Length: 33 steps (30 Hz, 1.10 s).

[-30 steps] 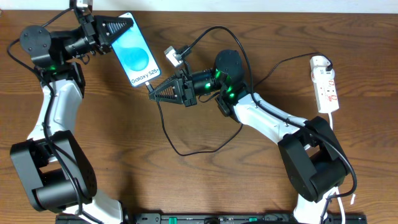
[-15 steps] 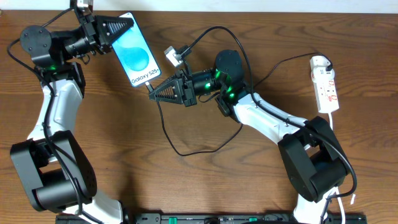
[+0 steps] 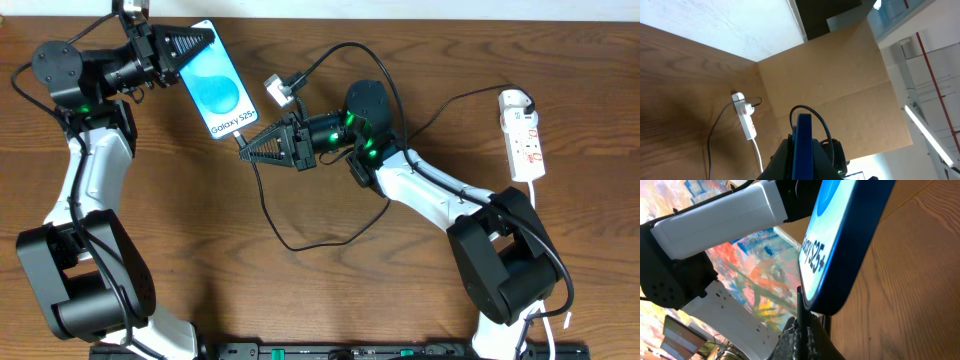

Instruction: Plug charger to phone and switch on socket

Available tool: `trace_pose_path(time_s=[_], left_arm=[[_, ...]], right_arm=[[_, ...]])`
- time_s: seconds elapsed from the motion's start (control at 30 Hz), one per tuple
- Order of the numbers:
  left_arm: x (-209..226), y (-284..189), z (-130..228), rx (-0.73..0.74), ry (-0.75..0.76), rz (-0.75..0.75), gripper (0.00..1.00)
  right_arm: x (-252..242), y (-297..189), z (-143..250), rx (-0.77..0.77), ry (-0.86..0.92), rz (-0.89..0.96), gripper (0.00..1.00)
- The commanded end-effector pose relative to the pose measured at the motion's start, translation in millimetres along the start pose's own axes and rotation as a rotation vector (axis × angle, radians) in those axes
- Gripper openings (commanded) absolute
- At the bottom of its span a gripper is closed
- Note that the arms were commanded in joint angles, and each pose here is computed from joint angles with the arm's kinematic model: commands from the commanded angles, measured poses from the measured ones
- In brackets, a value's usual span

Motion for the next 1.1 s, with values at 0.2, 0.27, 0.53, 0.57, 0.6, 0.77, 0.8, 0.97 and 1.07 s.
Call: trace_pose_path(time_s=[0.2, 0.27, 0.53, 0.57, 0.6, 0.77, 0.8, 0.97, 1.07], left_arm=[[-15.4, 0.5, -0.1, 0.013, 0.060, 0.007, 0.07], [-15.4, 0.5, -0.1, 0.013, 0.060, 0.007, 0.07], [-15.3, 0.3, -0.1, 0.013, 0.060, 0.007, 0.07], [-15.4, 0.3, -0.2, 0.013, 0.060, 0.007, 0.07], [-15.4, 0.3, -0.2, 0.012, 0.060, 0.007, 0.07], [-15.3, 0.3, -0.7, 0.005, 0.060, 0.007, 0.07], [-15.4, 0.3, -0.8, 0.005, 0.060, 0.007, 0.07], [-15.3, 0.3, -0.7, 0.005, 0.060, 0.007, 0.07], [-15.3, 0.3, -0.7, 0.005, 0.060, 0.007, 0.07]], right_arm=[[3.8, -4.3, -8.6, -0.048, -0.014, 0.023, 0.01], [3.7, -4.7, -8.8, -0.049, -0.015, 0.023, 0.01], [2.4, -9.2, -10.4, -0.057, -0.013, 0.031, 0.01], [2.3, -9.4, -10.4, -0.058, -0.013, 0.031, 0.01], [2.1, -10.0, -10.6, -0.059, -0.012, 0.033, 0.01], [1.3, -13.1, -11.8, -0.065, -0.012, 0.037, 0.01], [1.3, -13.1, -11.8, -0.065, -0.013, 0.037, 0.01], [1.2, -12.9, -12.0, -0.068, -0.013, 0.039, 0.01], [1.2, -12.9, -12.0, -0.068, -0.007, 0.039, 0.01]])
Point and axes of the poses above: each gripper's point midway between its finger pads, its own y axis out along the fingers, its own x axis along the line the jaws close on, z = x × y, the point moved 10 cm from there along -y, back along the fingers, and after that the axes turned 3 degrees about y, right-handed, at the moved point
